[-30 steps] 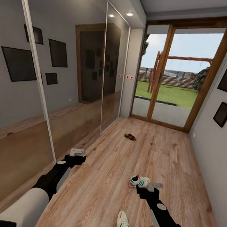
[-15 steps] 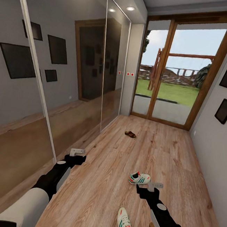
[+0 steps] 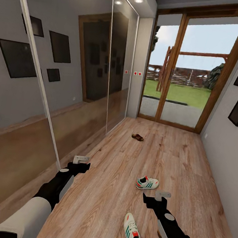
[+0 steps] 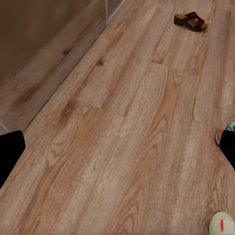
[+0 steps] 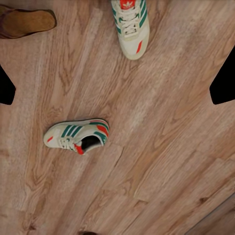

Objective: Pick up the two gym shoes and the two sandals from the corridor floor and place them onto the hallstand (shoe rack) in the corridor, making sure they are on the rack and not on the floor. Arrange them so the two gym shoes are next to each other and the two sandals are next to each other.

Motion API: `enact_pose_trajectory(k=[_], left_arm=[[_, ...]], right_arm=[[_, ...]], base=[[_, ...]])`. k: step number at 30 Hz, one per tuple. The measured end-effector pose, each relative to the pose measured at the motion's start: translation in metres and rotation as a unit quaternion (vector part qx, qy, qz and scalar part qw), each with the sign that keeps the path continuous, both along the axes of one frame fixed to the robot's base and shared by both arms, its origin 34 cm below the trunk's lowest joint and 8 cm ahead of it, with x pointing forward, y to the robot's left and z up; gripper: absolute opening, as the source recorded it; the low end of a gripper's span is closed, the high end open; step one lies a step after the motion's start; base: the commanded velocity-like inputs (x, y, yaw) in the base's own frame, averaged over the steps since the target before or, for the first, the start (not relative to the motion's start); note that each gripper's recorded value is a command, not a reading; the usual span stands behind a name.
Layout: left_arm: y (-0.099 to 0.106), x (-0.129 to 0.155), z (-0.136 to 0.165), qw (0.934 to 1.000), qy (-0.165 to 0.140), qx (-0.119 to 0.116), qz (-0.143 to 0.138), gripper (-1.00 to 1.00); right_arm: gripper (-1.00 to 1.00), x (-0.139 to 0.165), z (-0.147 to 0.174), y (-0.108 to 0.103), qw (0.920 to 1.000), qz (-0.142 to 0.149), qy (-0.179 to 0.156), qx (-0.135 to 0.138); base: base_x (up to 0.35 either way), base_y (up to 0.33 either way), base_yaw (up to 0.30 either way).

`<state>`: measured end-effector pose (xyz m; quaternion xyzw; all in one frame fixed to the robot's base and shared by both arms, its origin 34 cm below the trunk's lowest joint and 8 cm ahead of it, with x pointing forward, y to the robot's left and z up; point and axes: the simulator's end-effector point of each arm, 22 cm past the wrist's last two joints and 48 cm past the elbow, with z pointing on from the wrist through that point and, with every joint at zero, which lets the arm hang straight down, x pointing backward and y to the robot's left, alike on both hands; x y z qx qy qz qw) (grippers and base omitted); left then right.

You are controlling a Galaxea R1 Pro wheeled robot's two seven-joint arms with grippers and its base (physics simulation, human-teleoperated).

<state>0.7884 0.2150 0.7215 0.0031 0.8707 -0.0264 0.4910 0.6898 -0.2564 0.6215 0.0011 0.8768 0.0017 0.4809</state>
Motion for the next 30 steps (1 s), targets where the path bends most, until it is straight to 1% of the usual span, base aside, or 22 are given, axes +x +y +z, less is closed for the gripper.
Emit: enact_pose_trajectory(k=[20,26,27,28,29,30], left_arm=[[0.0,-0.006,-0.058,0.9999,0.016,0.0,0.0,1.0],[-0.001,-0.008,-0.075,0.9998,0.02,-0.001,-0.001,1.0],[-0.003,-0.008,-0.078,0.9998,0.02,-0.003,-0.003,1.0],[-0.013,-0.008,-0.079,0.9997,0.019,-0.011,-0.01,1.0],[-0.018,-0.009,-0.081,0.9996,0.019,-0.014,-0.013,1.0],[-0.03,-0.008,-0.08,0.9993,0.017,-0.024,-0.022,1.0]], right_arm=[[1.0,-0.009,-0.055,-0.001,0.9999,0.0,0.015,0.0],[1.0,-0.012,-0.072,-0.001,0.9998,-0.002,0.02,0.001],[1.0,-0.013,-0.075,-0.001,0.9998,-0.002,0.021,0.001],[1.0,-0.013,-0.077,-0.001,0.9998,-0.002,0.021,0.001],[1.0,-0.014,-0.08,-0.001,0.9998,-0.002,0.022,0.001],[1.0,-0.014,-0.083,-0.001,0.9997,-0.002,0.023,0.001]], base=[[0.0,0.0,0.112],[0.0,0.0,0.051],[0.0,0.0,0.012],[0.0,0.0,0.009],[0.0,0.0,0.0],[0.0,0.0,-0.019]])
